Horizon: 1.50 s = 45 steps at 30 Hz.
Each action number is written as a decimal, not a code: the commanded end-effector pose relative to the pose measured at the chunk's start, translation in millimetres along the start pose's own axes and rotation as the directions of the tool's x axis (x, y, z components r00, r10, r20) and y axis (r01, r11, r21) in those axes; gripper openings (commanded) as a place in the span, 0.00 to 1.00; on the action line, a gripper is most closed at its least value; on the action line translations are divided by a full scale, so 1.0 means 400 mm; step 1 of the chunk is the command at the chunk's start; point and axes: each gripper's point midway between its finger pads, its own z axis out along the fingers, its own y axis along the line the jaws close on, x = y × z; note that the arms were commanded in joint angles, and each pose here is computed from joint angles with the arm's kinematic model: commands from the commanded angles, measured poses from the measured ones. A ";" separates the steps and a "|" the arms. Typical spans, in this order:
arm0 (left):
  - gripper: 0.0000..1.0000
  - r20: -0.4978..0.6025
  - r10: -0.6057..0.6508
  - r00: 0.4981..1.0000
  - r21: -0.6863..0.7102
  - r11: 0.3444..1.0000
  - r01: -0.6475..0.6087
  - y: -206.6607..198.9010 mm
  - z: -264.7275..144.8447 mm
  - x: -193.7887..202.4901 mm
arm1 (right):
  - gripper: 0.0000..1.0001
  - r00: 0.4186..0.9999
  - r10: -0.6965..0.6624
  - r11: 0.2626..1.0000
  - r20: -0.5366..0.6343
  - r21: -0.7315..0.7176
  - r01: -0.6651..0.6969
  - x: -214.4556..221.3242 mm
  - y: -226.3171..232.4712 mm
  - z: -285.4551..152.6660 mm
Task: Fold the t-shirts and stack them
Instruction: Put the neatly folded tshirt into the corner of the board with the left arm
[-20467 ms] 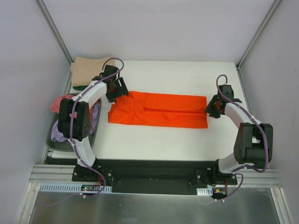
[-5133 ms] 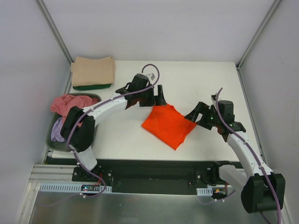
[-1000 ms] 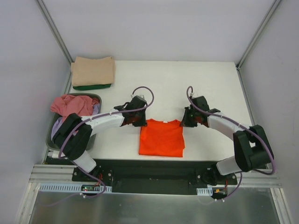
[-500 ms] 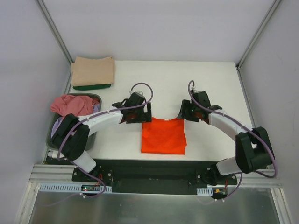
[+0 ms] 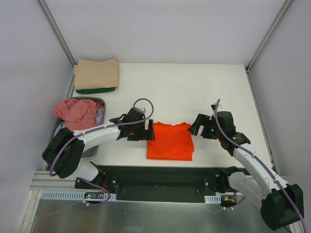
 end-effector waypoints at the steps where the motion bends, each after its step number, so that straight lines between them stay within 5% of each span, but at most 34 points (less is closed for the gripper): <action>1: 0.92 -0.034 0.015 0.999 0.030 0.999 -0.014 -0.033 0.040 0.017 | 0.96 0.998 0.042 0.999 0.045 -0.012 -0.042 0.008 -0.008 -0.022; 12: 0.51 -0.120 0.012 0.993 -0.286 0.957 -0.046 0.030 0.118 0.101 | 0.96 0.998 0.034 0.999 0.058 0.006 -0.035 0.031 -0.035 -0.043; 17: 0.22 -0.119 0.011 0.993 -0.426 0.903 -0.061 0.071 0.119 0.094 | 0.96 0.999 0.004 1.000 0.042 -0.018 -0.003 0.040 -0.026 -0.050; 19: 0.00 -0.103 0.028 0.994 -0.469 0.880 -0.073 0.079 0.116 0.074 | 0.96 1.000 -0.002 1.000 0.030 -0.021 0.003 0.046 -0.025 -0.054; 31: 0.00 0.096 0.335 0.937 -0.704 0.689 -0.174 0.109 0.011 -0.261 | 0.96 0.995 -0.077 0.997 0.068 -0.004 0.077 0.050 -0.046 -0.068; 39: 0.00 0.073 0.448 0.891 -0.860 0.481 -0.171 0.234 -0.040 -0.503 | 0.96 0.990 -0.105 0.994 0.091 0.041 0.102 0.050 -0.072 -0.071; 45: 0.00 0.148 0.535 0.832 -0.836 0.516 -0.184 0.278 -0.050 -0.716 | 0.96 0.990 -0.110 0.991 0.089 0.082 0.103 0.049 -0.092 -0.065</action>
